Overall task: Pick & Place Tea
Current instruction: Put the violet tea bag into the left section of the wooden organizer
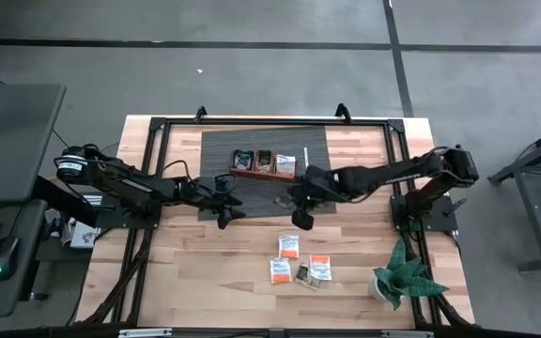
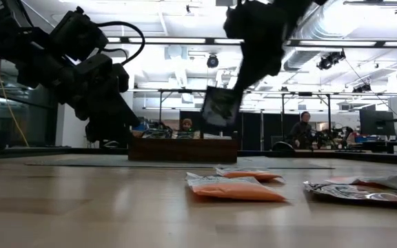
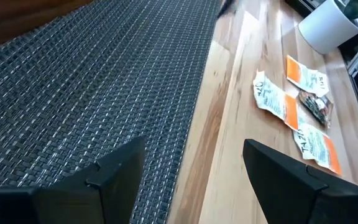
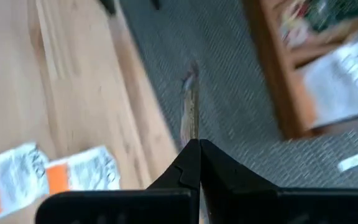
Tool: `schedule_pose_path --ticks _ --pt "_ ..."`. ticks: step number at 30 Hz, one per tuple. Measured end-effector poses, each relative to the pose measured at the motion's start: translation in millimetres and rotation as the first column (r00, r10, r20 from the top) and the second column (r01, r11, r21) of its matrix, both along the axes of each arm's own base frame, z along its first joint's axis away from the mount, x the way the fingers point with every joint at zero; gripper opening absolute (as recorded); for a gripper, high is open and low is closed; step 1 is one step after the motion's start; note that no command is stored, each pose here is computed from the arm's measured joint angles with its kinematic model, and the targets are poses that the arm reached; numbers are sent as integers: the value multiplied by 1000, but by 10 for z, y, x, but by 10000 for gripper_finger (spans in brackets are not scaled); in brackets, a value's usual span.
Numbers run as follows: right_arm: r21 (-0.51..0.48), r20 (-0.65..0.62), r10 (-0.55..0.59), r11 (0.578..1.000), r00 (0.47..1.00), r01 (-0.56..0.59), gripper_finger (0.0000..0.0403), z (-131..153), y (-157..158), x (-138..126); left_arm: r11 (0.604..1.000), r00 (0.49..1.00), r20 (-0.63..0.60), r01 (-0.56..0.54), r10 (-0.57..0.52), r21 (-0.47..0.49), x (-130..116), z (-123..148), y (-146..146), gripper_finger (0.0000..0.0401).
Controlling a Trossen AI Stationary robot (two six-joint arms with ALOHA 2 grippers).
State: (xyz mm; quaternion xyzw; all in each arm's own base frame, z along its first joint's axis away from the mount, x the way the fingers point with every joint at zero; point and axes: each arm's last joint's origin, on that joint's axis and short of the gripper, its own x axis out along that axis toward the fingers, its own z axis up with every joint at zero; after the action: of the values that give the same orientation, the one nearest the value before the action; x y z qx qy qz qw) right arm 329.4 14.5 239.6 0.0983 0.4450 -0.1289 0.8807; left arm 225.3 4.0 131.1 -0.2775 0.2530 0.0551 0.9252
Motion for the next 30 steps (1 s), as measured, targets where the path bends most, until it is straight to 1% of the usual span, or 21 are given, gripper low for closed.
schedule_pose_path --ticks 9,13,17,21,27,30 --pt "-92 79 4 996 997 3 0 357 -508 131 1000 1000 -9 -1 1 0 -4 -8 1 271" --pt "-119 83 20 993 996 -10 0 404 -732 232 1000 1000 -9 -7 7 4 -4 -7 4 271" --pt "-128 72 48 991 996 -39 0 369 -922 415 1000 1000 21 -12 12 7 -20 64 6 271" --pt "-128 66 79 989 995 -70 0 310 -1077 663 999 999 13 -47 47 25 -77 128 35 271" --pt "-127 88 116 986 989 -104 0 272 -1282 1036 995 995 -54 -83 85 51 -237 209 132 271" --pt "-132 82 131 984 988 -120 0 266 -1378 1169 993 993 -73 -88 93 73 -315 254 164 271"
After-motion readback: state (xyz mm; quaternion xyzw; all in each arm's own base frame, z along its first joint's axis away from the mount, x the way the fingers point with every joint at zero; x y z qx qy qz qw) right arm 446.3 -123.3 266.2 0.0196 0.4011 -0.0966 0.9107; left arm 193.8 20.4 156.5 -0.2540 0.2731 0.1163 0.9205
